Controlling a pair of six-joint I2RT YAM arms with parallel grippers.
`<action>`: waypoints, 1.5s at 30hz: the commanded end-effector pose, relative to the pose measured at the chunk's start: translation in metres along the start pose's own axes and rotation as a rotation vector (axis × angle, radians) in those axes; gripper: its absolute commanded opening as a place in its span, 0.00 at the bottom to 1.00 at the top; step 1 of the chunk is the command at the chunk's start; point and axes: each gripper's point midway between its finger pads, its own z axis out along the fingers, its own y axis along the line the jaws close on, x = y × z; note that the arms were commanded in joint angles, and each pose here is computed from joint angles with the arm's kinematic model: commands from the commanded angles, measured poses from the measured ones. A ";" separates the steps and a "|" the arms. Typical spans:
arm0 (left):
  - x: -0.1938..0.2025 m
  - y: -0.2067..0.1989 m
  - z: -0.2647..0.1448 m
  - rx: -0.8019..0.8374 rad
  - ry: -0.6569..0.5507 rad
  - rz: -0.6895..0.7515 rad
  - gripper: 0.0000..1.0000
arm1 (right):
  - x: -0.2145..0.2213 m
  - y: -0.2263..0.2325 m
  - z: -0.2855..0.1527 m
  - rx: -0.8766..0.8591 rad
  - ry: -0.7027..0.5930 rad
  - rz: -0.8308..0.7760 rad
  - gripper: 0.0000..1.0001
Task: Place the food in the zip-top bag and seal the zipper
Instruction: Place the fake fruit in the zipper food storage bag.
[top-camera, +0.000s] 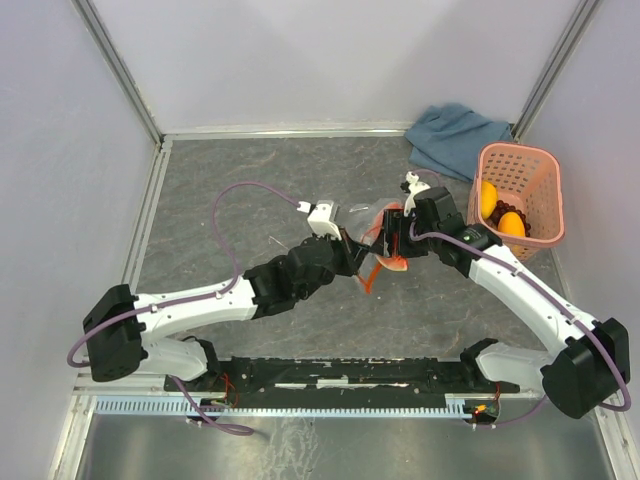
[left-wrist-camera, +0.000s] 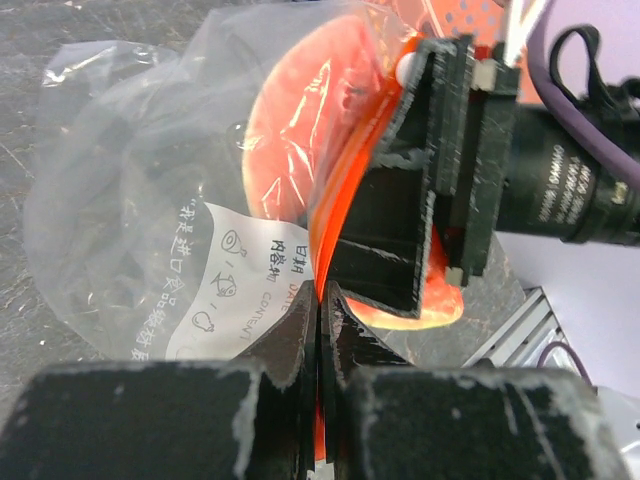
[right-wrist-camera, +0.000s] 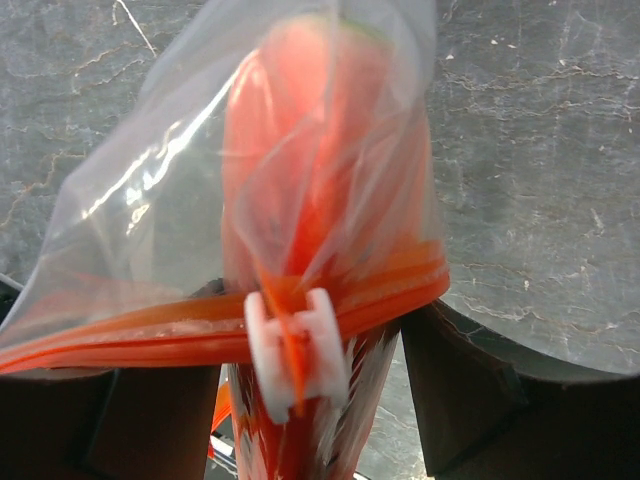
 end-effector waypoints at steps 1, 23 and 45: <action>-0.026 0.002 -0.001 0.004 -0.072 -0.147 0.03 | -0.027 0.025 -0.006 -0.101 -0.075 -0.006 0.59; -0.040 0.042 0.002 -0.026 -0.115 -0.307 0.03 | -0.040 0.077 0.002 -0.319 0.001 0.088 0.73; -0.041 0.019 -0.008 0.108 -0.104 -0.458 0.03 | -0.039 0.052 0.044 -0.149 -0.057 0.119 0.77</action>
